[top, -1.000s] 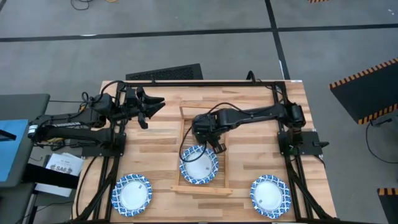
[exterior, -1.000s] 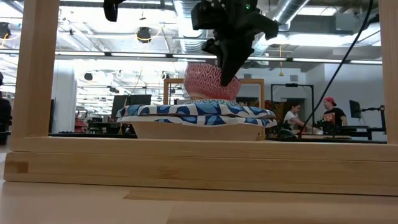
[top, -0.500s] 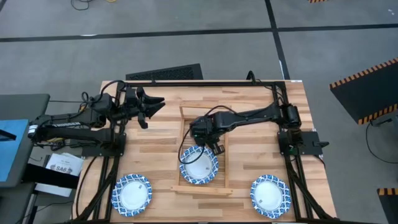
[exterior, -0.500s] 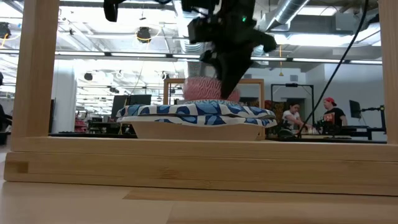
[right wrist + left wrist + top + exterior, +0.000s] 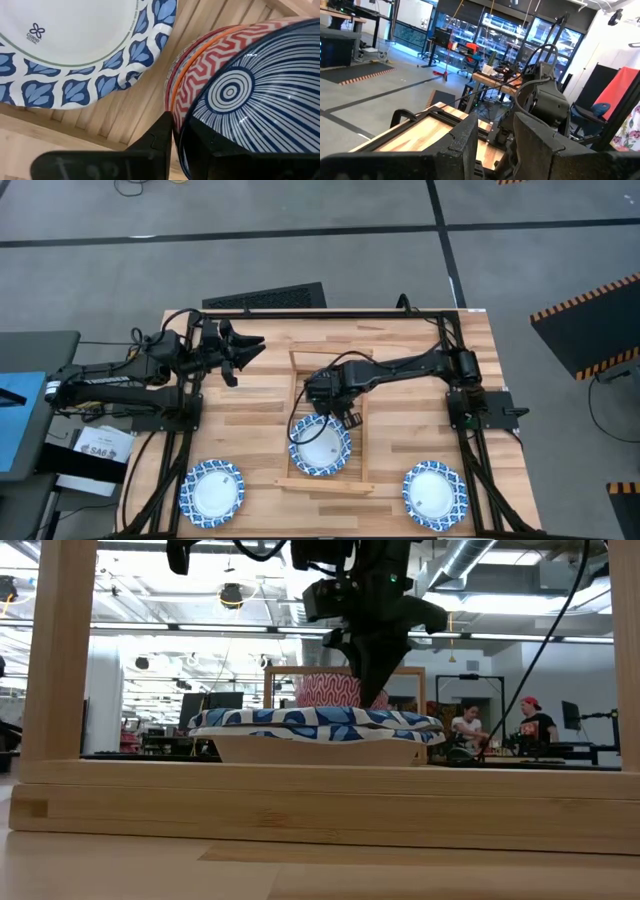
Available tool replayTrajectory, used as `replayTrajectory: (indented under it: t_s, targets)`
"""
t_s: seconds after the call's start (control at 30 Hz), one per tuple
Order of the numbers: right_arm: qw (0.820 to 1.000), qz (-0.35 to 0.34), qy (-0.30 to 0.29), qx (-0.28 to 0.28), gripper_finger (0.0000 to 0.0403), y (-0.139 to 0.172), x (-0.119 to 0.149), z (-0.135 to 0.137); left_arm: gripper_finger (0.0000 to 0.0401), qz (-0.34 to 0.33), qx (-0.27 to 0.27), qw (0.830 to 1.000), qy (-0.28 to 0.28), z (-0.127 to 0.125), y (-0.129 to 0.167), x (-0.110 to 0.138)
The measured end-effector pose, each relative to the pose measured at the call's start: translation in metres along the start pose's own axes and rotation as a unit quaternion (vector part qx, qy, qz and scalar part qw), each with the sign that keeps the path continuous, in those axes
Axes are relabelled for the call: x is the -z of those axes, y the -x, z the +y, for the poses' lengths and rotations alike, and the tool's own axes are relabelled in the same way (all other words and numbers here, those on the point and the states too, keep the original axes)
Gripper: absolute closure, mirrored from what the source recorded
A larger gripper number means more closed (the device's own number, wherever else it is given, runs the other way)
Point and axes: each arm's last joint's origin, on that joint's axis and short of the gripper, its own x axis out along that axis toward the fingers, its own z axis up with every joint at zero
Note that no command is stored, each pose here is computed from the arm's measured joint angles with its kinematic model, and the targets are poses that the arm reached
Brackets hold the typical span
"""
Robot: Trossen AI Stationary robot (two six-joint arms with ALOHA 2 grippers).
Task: Place and stack bowls onto a shelf
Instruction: Stack the blue patterned bowl into the orange patterned bowl, then stack the left blue patterned bowl on the blue patterned bowl on the shelf
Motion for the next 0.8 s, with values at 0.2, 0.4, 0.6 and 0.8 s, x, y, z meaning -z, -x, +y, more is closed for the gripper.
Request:
replayTrajectory:
  t_s: [0.2, 0.4, 0.6, 0.8]
  targets:
    - [1.0, 0.0, 0.0, 0.0, 0.0293, 0.0, 0.0, 0.001, 0.029, 0.0, 0.0, 1.0, 0.0, 0.0, 0.0, 0.0]
    - [1.0, -0.001, 0.004, 0.02, 0.0205, 0.015, -0.005, 0.001, 0.029, 0.0, 0.0, 1.0, 0.0, 0.0, 0.0, 0.0]
    - [1.0, 0.007, -0.016, 0.019, 0.0148, 0.037, -0.004, -0.005, 0.029, 0.0, 0.0, 1.0, 0.0, 0.0, 0.0, 0.0]
    - [0.996, 0.024, -0.072, -0.037, 0.0143, 0.06, 0.017, -0.009, 0.029, 0.001, 0.0, 1.0, 0.0, 0.0, 0.0, 0.0]
